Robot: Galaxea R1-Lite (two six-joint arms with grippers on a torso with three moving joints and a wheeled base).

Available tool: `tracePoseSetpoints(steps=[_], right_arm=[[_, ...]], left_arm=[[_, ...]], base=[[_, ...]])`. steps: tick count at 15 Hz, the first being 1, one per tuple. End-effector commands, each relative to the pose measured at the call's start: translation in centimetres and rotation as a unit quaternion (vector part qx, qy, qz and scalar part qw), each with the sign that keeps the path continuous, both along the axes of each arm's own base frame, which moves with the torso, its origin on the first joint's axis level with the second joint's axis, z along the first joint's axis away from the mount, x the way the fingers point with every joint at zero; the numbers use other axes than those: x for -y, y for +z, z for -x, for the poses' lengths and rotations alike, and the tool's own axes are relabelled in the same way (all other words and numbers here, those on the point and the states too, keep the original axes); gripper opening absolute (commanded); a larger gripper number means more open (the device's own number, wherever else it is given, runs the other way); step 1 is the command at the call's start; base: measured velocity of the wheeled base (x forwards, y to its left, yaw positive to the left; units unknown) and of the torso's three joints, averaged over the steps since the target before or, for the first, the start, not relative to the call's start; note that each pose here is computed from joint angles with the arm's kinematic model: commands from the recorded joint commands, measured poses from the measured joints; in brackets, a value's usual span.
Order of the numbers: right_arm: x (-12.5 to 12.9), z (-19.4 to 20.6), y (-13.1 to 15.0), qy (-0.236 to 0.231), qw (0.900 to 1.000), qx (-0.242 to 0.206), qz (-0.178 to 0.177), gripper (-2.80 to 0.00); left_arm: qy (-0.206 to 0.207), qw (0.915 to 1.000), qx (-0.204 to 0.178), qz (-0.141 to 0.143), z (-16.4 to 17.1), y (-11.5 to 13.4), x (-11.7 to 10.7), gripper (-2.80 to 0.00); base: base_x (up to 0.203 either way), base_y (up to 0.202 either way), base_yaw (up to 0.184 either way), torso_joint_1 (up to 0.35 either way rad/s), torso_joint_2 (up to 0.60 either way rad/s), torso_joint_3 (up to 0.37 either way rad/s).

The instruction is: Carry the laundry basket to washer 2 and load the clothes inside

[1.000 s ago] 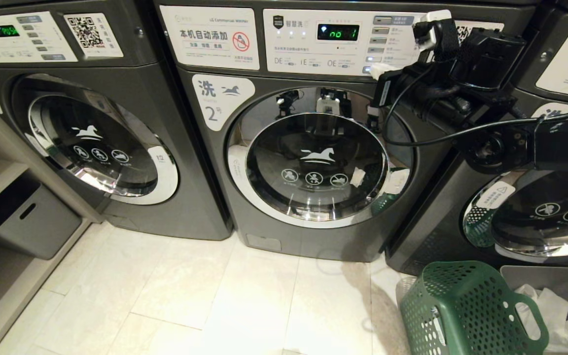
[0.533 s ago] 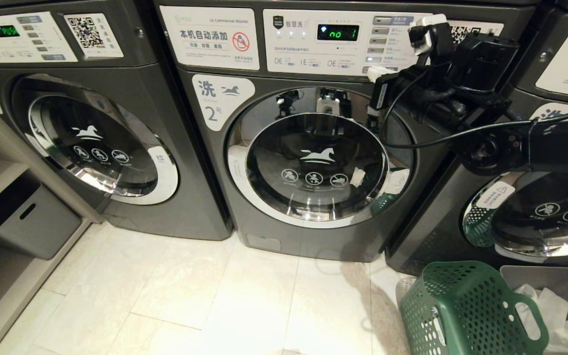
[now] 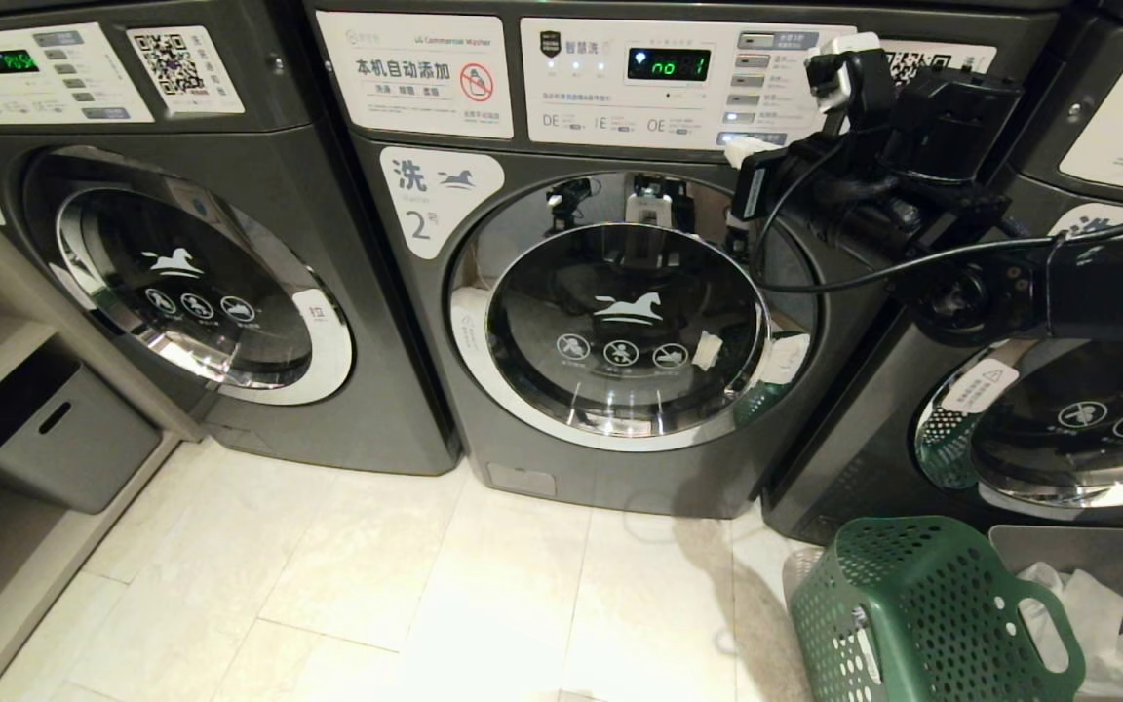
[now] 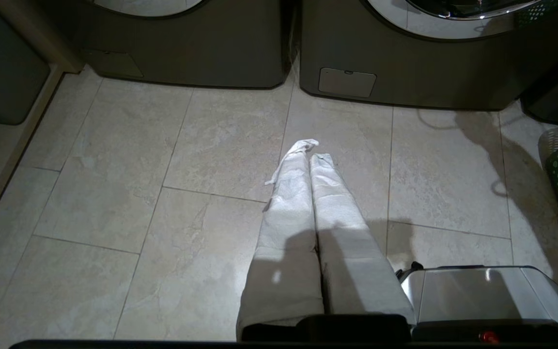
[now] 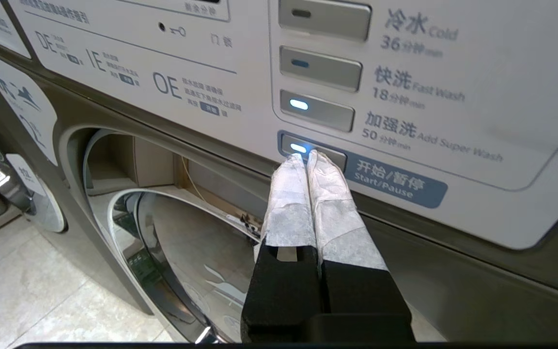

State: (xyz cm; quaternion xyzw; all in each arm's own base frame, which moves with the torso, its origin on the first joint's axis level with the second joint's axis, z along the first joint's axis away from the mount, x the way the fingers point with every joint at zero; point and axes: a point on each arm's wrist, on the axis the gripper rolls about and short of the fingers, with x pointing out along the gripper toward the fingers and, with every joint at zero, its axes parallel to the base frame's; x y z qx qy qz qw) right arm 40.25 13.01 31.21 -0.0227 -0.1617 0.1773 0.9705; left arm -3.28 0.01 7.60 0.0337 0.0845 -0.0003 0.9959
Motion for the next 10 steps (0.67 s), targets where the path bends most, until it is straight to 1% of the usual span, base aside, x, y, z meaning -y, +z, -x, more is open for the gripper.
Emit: tracePoseSetpoints(steps=[1, 10], right_arm=[[0.24, 0.22, 0.43, 0.000, 1.000, 0.004, -0.006, -2.80], [0.35, 0.13, 0.37, 0.003, 1.000, -0.004, -0.018, -2.80]], left_arm=[[0.000, 1.0000, -0.001, 0.000, 0.00, -0.01, 0.00, -2.80], [0.000, 1.0000, -0.001, 0.000, 0.00, -0.01, 0.00, -2.80]], base=[[0.000, 0.000, 0.000, 0.000, 0.00, 0.000], [0.000, 0.000, 0.000, 0.000, 0.00, 0.000]])
